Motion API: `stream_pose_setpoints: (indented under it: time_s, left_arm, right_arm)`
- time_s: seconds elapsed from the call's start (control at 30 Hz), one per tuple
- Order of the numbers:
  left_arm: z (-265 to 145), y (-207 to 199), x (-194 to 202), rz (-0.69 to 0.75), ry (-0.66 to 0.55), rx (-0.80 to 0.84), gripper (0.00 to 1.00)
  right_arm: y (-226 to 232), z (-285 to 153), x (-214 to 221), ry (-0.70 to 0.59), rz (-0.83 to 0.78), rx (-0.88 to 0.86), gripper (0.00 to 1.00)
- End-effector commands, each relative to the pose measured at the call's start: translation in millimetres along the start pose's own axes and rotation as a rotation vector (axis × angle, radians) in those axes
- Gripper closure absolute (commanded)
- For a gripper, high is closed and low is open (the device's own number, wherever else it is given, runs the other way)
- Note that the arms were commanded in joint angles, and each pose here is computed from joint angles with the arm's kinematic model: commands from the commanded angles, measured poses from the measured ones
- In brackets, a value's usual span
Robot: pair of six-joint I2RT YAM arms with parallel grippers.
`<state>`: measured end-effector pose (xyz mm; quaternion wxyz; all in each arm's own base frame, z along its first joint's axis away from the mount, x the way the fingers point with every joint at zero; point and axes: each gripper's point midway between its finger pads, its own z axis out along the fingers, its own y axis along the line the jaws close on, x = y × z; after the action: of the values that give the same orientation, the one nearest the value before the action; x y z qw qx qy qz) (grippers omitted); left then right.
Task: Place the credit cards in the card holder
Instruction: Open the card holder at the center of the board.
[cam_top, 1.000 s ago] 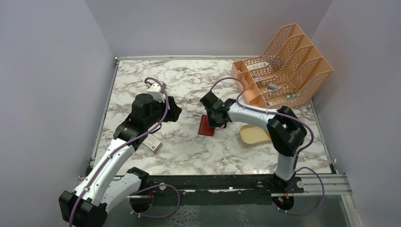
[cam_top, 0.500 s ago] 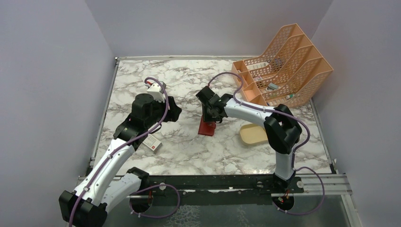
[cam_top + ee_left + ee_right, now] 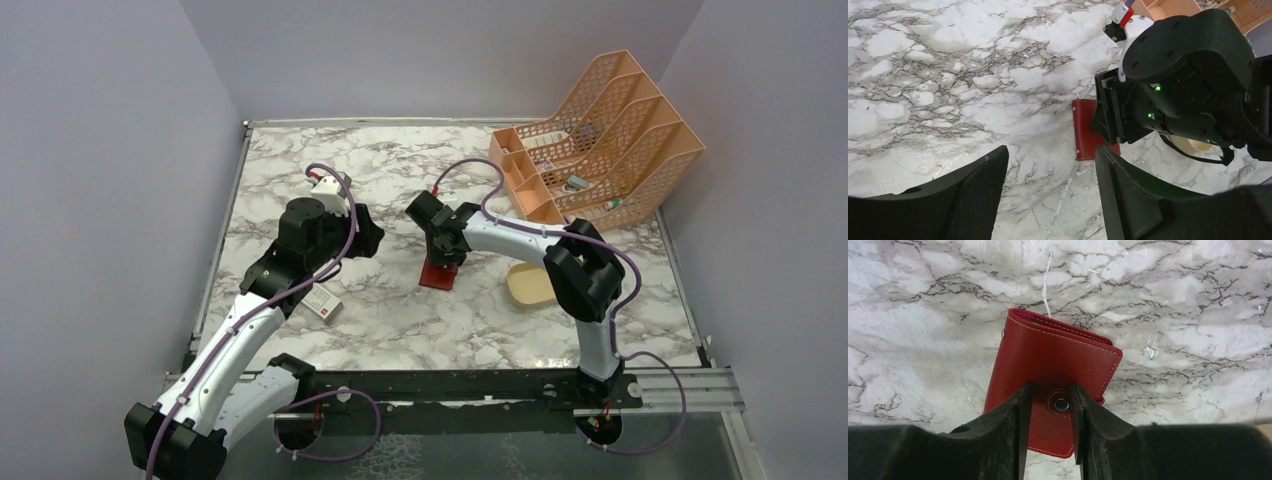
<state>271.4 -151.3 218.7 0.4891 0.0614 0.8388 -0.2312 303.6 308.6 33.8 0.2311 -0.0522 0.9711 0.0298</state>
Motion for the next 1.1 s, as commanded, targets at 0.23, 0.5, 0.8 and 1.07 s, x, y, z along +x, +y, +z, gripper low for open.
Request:
stream_pose_setpoints:
  time_s: [0.23, 0.5, 0.8, 1.07]
  left_arm:
    - [2, 1, 4, 0.000, 0.004, 0.008, 0.33]
    - [2, 1, 4, 0.000, 0.003, 0.007, 0.33]
    - [2, 1, 4, 0.000, 0.003, 0.006, 0.33]
    - [3, 1, 6, -0.003, 0.008, 0.006, 0.33]
  right_arm:
    - [-6, -20, -1, -0.022, -0.015, 0.092, 0.64]
    - [-8, -12, 8, 0.008, -0.014, 0.108, 0.66]
    - [-14, -10, 15, 0.025, -0.014, 0.134, 0.69]
    - [-11, 0, 30, 0.058, -0.036, 0.118, 0.84]
